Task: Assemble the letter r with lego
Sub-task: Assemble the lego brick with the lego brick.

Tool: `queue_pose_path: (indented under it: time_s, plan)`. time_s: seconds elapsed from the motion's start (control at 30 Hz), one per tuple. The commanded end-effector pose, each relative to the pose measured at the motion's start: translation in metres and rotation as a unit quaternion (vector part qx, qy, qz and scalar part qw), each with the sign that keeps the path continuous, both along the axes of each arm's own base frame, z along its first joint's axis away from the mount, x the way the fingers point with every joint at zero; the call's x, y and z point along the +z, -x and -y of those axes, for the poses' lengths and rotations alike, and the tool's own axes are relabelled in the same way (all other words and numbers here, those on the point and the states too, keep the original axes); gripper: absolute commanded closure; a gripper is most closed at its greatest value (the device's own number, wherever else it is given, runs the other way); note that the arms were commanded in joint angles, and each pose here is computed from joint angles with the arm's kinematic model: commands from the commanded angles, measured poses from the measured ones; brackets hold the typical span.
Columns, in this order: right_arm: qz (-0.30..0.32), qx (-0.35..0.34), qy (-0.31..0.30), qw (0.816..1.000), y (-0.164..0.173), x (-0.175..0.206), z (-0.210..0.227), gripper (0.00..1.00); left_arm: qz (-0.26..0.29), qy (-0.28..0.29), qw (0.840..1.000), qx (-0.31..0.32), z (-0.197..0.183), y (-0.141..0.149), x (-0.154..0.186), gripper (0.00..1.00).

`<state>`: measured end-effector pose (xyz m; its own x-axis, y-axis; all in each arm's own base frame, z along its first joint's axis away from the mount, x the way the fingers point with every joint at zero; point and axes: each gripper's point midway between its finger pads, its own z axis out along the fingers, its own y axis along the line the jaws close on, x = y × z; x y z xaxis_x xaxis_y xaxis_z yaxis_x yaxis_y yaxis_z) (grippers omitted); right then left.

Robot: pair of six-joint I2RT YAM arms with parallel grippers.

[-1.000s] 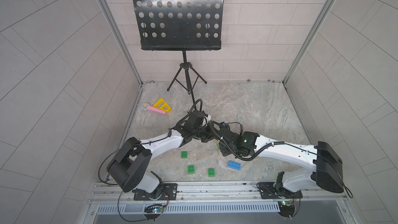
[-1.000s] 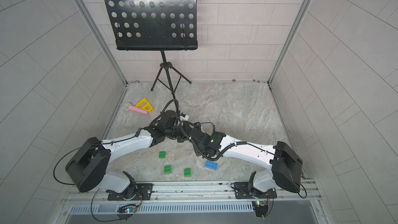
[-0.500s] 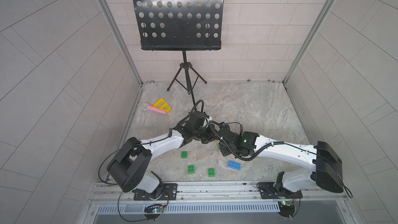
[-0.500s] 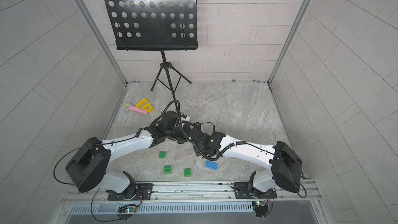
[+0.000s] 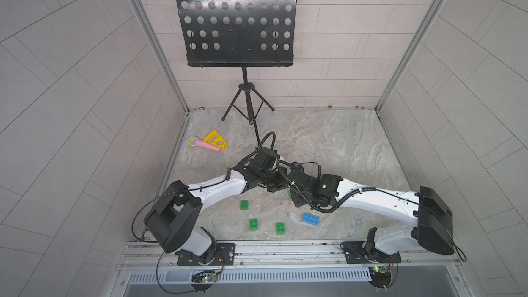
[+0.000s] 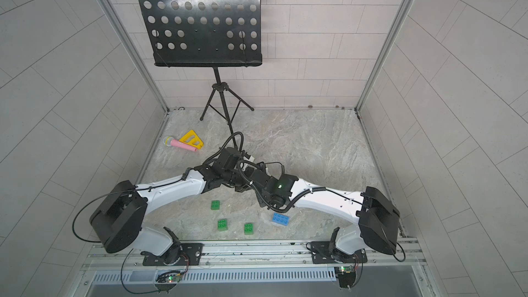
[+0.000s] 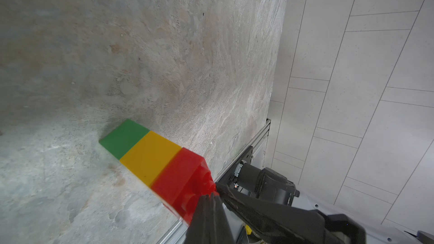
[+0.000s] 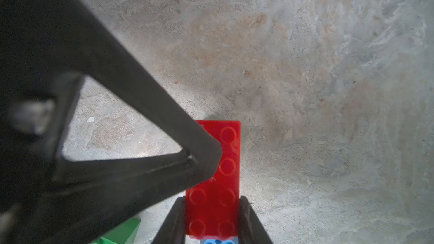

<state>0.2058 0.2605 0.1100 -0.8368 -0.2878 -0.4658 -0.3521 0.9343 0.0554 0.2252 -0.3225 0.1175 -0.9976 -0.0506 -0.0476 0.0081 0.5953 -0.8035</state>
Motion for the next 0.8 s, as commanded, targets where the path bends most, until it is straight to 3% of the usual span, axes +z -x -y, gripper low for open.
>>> queue_pose_path:
  time_s: [0.0,0.4,0.77]
  plan:
    - [-0.001,-0.006,0.011,1.0,-0.001,0.001,0.003,1.0,-0.04,-0.112,0.993,0.011,-0.029,0.014,-0.055,1.0]
    - [-0.008,-0.021,0.01,1.0,0.006,-0.001,0.015,1.0,-0.077,-0.157,0.984,0.023,-0.041,0.024,-0.097,1.0]
    - [-0.017,-0.015,0.007,1.0,0.008,-0.005,0.011,1.0,-0.09,-0.179,0.979,0.033,-0.053,0.032,-0.114,1.0]
